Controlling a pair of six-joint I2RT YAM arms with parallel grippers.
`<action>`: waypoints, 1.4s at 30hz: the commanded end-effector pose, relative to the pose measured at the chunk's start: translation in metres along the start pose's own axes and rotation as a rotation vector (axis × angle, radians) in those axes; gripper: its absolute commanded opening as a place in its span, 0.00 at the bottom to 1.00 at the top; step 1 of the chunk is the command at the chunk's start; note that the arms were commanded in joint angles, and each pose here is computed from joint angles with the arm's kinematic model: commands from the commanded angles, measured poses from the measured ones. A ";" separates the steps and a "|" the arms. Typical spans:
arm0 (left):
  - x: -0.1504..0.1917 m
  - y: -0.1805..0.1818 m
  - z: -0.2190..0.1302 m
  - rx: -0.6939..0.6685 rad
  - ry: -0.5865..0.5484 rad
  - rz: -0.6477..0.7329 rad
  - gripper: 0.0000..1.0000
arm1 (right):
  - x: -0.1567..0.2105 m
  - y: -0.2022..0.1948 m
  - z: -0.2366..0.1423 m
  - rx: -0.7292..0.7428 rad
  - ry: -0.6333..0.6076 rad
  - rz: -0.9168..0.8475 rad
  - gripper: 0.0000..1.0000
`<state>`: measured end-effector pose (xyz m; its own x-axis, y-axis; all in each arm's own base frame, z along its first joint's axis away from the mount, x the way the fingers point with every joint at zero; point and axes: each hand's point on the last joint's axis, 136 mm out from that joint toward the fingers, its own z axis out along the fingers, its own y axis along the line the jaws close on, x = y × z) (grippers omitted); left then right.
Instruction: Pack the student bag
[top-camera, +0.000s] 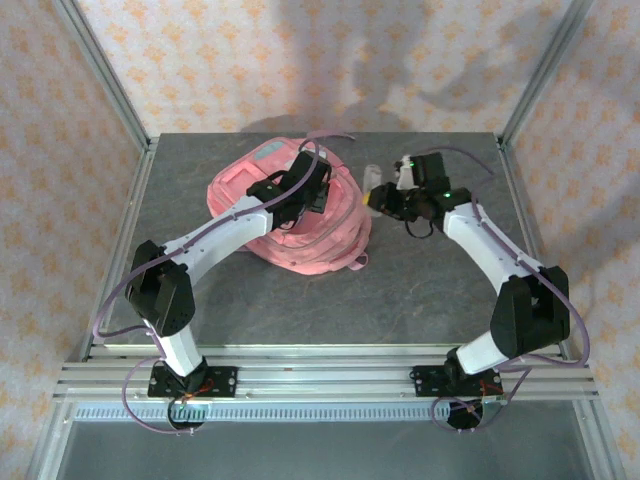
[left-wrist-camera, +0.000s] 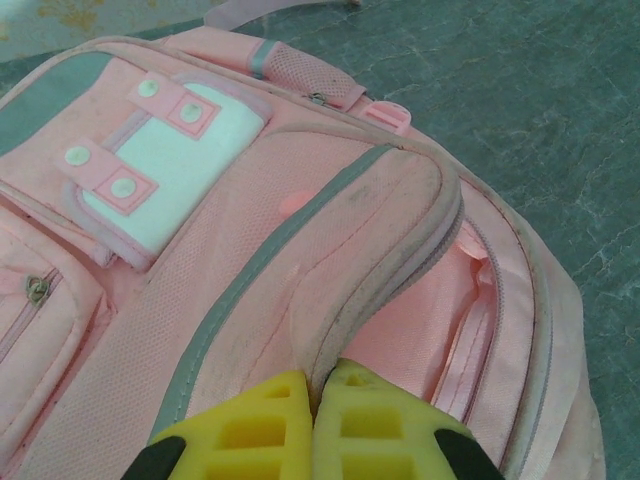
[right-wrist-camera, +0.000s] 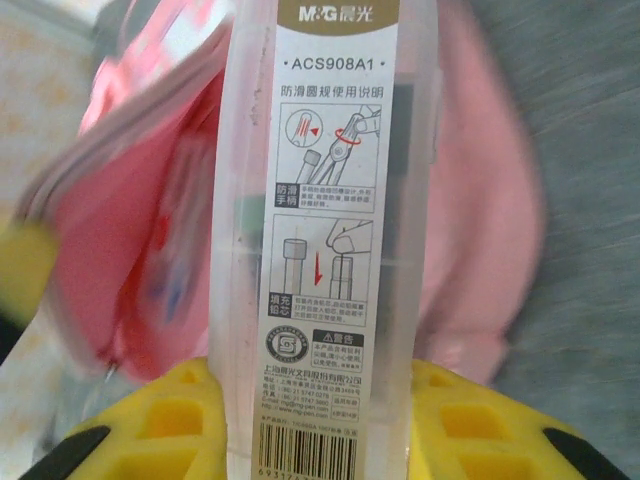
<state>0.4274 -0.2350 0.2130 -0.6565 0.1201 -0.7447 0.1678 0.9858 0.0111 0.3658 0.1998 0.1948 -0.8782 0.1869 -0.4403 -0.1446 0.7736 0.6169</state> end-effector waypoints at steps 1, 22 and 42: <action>-0.035 0.007 -0.021 0.006 -0.102 -0.052 0.00 | 0.026 0.033 0.001 -0.107 0.061 -0.115 0.29; -0.043 0.006 -0.031 0.042 -0.118 -0.091 0.00 | -0.004 0.072 0.084 -0.156 0.043 -0.005 0.58; -0.034 0.003 -0.027 0.063 -0.104 -0.100 0.00 | 0.027 0.067 0.131 -0.251 0.132 0.147 0.23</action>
<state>0.4293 -0.2336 0.2173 -0.6637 0.0835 -0.7434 0.1660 0.9854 -0.0375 0.3945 0.3216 0.1453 -0.9405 0.2021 -0.2731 -0.1011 0.6009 0.7929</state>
